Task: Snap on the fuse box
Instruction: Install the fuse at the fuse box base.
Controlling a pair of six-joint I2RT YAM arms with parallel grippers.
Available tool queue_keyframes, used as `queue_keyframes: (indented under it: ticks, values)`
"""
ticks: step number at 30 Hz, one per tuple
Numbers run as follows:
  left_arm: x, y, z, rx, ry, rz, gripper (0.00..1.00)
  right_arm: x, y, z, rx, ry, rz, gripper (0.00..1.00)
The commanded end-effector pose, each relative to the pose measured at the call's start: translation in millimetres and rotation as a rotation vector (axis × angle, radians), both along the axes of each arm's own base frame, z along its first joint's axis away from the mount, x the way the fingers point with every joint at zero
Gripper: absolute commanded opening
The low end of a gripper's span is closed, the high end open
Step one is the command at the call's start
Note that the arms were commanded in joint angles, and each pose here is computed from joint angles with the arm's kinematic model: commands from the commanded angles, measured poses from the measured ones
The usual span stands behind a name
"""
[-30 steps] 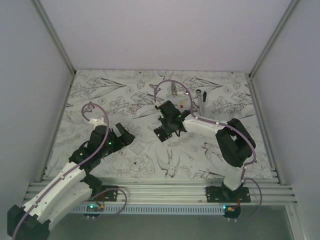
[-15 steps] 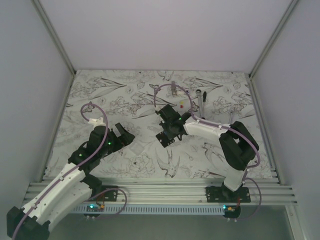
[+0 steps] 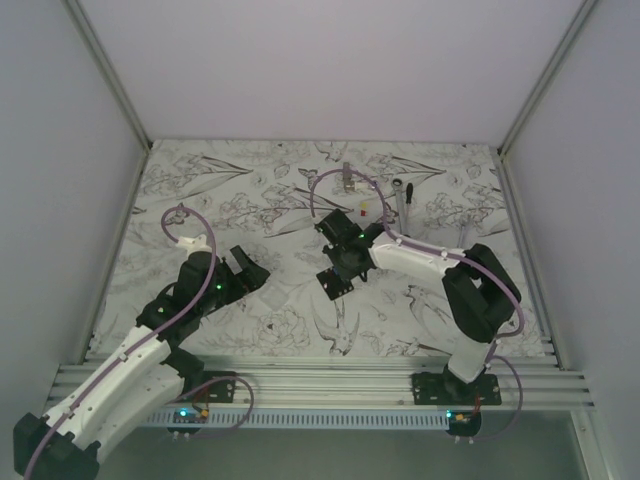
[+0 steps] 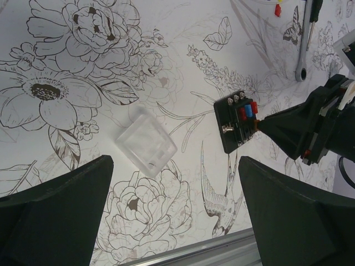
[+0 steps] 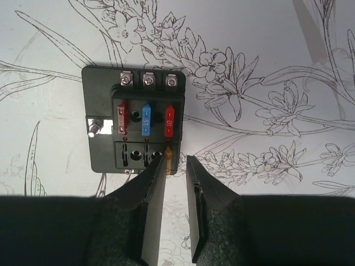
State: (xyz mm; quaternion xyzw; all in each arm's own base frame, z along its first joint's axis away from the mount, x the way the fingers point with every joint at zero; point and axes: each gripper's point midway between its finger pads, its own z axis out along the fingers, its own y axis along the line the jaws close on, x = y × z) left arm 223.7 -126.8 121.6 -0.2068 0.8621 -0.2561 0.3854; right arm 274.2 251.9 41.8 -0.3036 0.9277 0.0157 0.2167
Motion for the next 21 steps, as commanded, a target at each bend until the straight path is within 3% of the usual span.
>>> queue_keyframes:
  ticks: [1,10,21]
  values:
    - [-0.6,1.1,-1.8,-0.001,0.011,0.002,1.0,-2.5,2.8,16.1,0.034,-0.02,-0.002,0.27]
    - [-1.0,0.9,-2.9,-0.003,0.016,0.003,1.0,-10.9,7.2,6.7,0.077,0.01,0.017,0.29]
    - [-1.7,0.0,-3.1,-0.008,0.018,0.0,1.0,-12.0,0.2,3.7,0.053,0.005,-0.002,0.22]
